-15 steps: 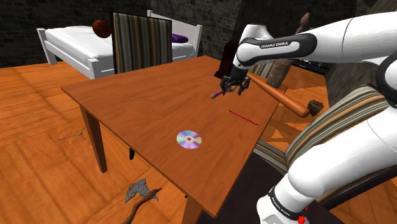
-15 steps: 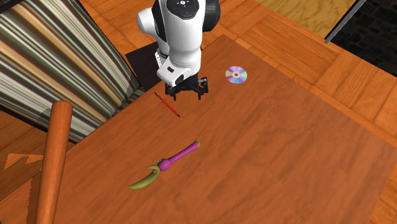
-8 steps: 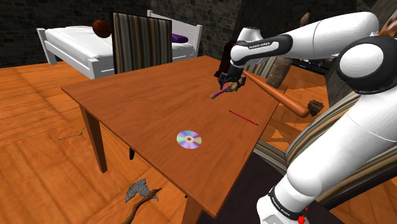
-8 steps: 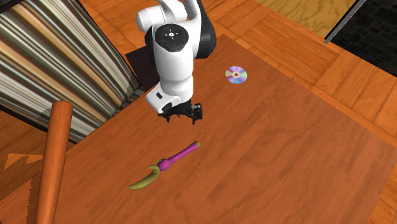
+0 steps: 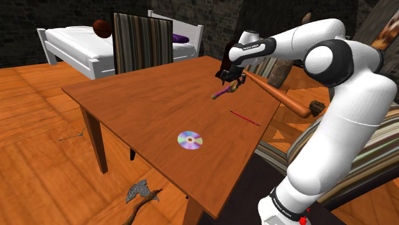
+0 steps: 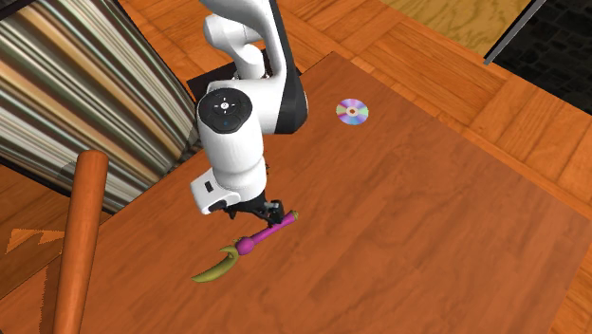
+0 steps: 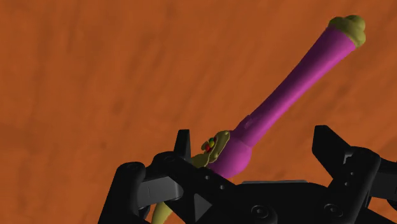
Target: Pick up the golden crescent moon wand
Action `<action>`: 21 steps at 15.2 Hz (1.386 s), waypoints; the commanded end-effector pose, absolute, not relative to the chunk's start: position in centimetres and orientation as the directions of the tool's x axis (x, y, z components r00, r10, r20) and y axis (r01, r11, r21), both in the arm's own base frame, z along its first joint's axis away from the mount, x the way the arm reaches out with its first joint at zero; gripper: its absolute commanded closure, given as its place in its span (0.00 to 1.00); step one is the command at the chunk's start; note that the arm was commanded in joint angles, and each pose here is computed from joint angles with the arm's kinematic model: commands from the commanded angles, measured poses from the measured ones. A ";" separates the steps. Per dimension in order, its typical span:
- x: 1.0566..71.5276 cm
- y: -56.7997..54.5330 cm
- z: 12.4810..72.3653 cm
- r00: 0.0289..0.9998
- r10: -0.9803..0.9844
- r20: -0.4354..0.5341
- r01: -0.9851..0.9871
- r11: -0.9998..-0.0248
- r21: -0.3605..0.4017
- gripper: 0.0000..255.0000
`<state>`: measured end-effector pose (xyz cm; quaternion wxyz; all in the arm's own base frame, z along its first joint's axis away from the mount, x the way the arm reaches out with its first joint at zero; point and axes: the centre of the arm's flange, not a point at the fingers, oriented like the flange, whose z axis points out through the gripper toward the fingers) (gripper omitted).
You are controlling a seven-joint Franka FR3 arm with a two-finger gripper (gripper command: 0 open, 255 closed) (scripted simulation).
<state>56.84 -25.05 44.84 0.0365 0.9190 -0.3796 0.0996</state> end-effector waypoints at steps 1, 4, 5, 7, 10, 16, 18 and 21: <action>58.4 -27.1 44.3 0.660 -0.717 0.226 -0.733 -0.680 -0.018 0.00; 60.0 -30.2 43.8 0.611 -0.752 0.248 -0.771 -0.636 -0.032 0.00; 60.0 -30.2 43.3 0.611 -0.752 0.248 -0.771 -0.636 -0.032 0.00; 60.0 -30.2 42.2 0.611 -0.752 0.248 -0.771 -0.636 -0.032 0.00; 60.0 -30.2 40.6 0.611 -0.752 0.248 -0.771 -0.636 -0.032 0.00; 60.0 -30.2 39.8 0.611 -0.752 0.248 -0.771 -0.636 -0.032 1.00; 60.0 -30.2 39.8 0.611 -0.752 0.248 -0.771 -0.636 -0.032 1.00; 60.0 -30.2 39.8 0.611 -0.752 0.248 -0.771 -0.636 -0.032 1.00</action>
